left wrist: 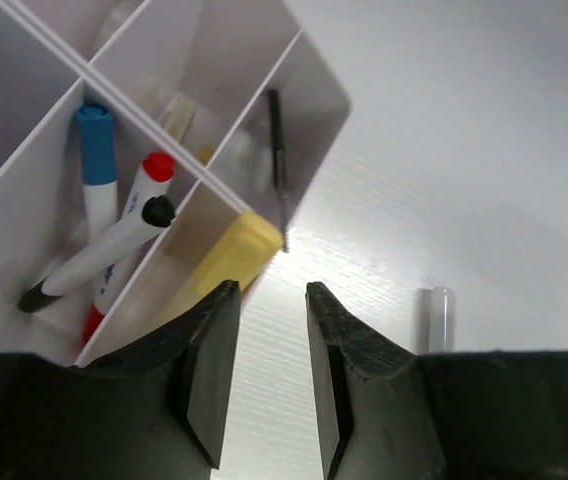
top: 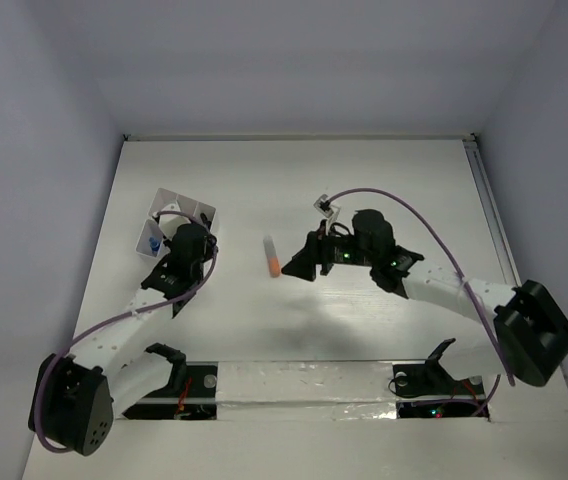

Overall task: Sort the stationery into containers
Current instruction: Pick up the pen from the center of the board.

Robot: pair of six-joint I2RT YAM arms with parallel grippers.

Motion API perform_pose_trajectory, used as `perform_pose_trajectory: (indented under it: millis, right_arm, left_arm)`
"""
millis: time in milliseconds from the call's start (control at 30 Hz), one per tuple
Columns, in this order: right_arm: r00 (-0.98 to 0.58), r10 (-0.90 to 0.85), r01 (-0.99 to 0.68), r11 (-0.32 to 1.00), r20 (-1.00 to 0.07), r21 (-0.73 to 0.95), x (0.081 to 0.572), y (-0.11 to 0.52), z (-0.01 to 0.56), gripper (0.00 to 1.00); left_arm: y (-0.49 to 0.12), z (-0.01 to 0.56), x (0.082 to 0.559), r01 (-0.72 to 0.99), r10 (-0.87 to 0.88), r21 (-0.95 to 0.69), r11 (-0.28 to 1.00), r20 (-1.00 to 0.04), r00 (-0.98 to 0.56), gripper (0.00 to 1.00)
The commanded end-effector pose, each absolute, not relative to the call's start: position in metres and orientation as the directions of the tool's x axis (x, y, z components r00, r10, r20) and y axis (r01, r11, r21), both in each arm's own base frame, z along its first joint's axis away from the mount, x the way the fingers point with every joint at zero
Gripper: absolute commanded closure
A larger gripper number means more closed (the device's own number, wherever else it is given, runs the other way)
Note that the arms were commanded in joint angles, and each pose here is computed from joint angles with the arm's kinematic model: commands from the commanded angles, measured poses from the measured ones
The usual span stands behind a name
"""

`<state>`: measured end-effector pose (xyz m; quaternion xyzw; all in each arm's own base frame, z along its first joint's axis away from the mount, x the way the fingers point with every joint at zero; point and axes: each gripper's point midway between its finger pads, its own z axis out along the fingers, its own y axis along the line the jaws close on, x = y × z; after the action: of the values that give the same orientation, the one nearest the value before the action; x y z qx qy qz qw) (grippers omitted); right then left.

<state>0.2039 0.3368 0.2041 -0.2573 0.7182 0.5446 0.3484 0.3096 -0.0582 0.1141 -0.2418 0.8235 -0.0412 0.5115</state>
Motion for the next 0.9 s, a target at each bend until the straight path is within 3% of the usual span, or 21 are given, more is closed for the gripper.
perform_pose_trajectory:
  millis: [0,133,400,600,700,733,867]
  right_arm:
    - [-0.645,-0.003,-0.679,0.461,-0.764,0.571,0.245,0.341,0.185,0.27]
    - [-0.682,-0.037,-0.584,0.628,-0.730,0.514,0.282,0.340,0.152,0.19]
    - [-0.704,-0.152,-0.350,0.924,-0.694,0.153,0.370,0.311,0.076,0.20]
    - [-0.741,-0.223,-0.280,0.960,-0.633,-0.011,0.391,0.297,0.030,0.24]
    - [-0.760,-0.241,-0.274,0.961,-0.604,-0.039,0.390,0.294,0.012,0.31]
    - [-0.768,-0.244,-0.269,0.962,-0.592,-0.046,0.389,0.292,0.009,0.38]
    - [-0.789,-0.259,-0.284,0.958,-0.558,-0.043,0.380,0.290,-0.001,0.44]
  left_arm:
    - [-0.076,0.160,0.318,-0.227,-0.463,-0.410,0.883,-0.841,-0.281,0.70]
    - [-0.090,0.197,0.318,-0.130,-0.464,-0.445,0.886,-0.851,-0.247,0.64]
    - [-0.112,0.251,0.300,0.064,-0.488,-0.512,0.857,-0.844,-0.223,0.60]
    - [-0.117,0.294,0.274,0.187,-0.464,-0.500,0.846,-0.862,-0.205,0.59]
    - [-0.118,0.313,0.260,0.239,-0.453,-0.488,0.839,-0.871,-0.190,0.58]
    - [-0.118,0.322,0.257,0.258,-0.444,-0.475,0.841,-0.879,-0.173,0.58]
    - [-0.114,0.336,0.245,0.293,-0.406,-0.433,0.853,-0.901,-0.151,0.56]
